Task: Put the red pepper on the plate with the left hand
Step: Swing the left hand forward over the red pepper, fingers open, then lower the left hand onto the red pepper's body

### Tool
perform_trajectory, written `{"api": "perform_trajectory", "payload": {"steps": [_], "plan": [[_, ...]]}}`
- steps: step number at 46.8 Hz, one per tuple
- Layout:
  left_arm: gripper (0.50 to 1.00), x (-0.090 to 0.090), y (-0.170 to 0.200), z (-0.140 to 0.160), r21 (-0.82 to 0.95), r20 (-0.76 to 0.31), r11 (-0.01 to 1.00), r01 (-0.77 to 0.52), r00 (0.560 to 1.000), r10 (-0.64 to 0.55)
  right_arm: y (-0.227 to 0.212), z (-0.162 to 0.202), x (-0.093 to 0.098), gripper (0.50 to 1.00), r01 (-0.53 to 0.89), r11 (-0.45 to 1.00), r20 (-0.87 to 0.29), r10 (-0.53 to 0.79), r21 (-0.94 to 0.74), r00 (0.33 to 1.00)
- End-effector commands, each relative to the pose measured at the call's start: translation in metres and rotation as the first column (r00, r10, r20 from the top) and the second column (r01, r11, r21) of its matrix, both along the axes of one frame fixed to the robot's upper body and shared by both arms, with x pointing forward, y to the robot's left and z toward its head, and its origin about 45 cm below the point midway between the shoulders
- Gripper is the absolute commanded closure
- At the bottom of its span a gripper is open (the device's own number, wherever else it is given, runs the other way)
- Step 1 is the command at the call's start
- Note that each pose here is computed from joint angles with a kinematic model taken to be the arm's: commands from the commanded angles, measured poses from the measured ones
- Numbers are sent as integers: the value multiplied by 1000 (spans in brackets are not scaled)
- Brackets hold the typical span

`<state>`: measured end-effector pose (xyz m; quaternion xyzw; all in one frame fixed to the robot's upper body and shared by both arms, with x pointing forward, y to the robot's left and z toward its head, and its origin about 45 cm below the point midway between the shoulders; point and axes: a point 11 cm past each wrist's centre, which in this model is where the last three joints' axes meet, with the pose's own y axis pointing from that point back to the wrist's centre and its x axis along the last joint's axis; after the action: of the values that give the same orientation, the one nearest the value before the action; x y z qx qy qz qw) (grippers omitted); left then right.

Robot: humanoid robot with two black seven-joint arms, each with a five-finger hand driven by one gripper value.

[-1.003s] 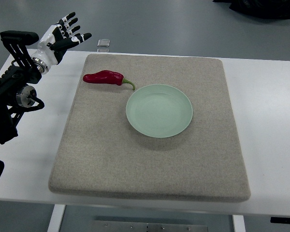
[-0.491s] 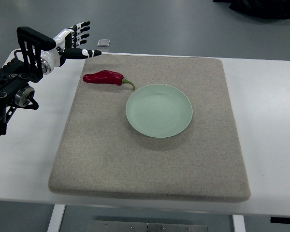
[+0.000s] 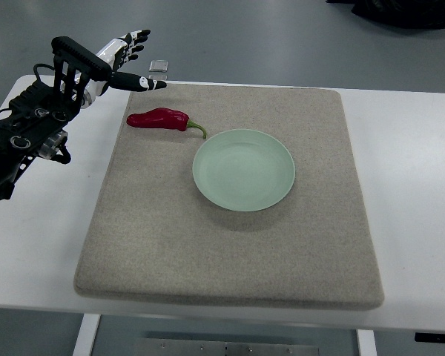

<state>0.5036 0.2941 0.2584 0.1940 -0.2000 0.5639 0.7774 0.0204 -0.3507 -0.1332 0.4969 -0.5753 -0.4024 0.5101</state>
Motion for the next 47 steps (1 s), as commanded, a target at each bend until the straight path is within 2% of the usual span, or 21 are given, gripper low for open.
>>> {"api": "perform_trajectory", "payload": {"steps": [1,11,22,35,47], "plan": [[504,0,-3,1,44,5,999,25,1000,-26,0,0,0,568,0,1000,0,0,0,1000],[500,-6,-24,1,58,15,992,113,993,-114,0,0,0,568,0,1000,0,0,0,1000],[506,-10,-31,-6,244,-5,950,194,980,-199,0,0,0,568,0,1000,0,0,0,1000],[506,-13,-26,-14,398,-70,882,253,967,-246,0,0,0,568,0,1000,0,0,0,1000],[514,-12,-16,-12,446,-80,859,251,967,-241,0,0,0,568,0,1000,0,0,0,1000]]}}
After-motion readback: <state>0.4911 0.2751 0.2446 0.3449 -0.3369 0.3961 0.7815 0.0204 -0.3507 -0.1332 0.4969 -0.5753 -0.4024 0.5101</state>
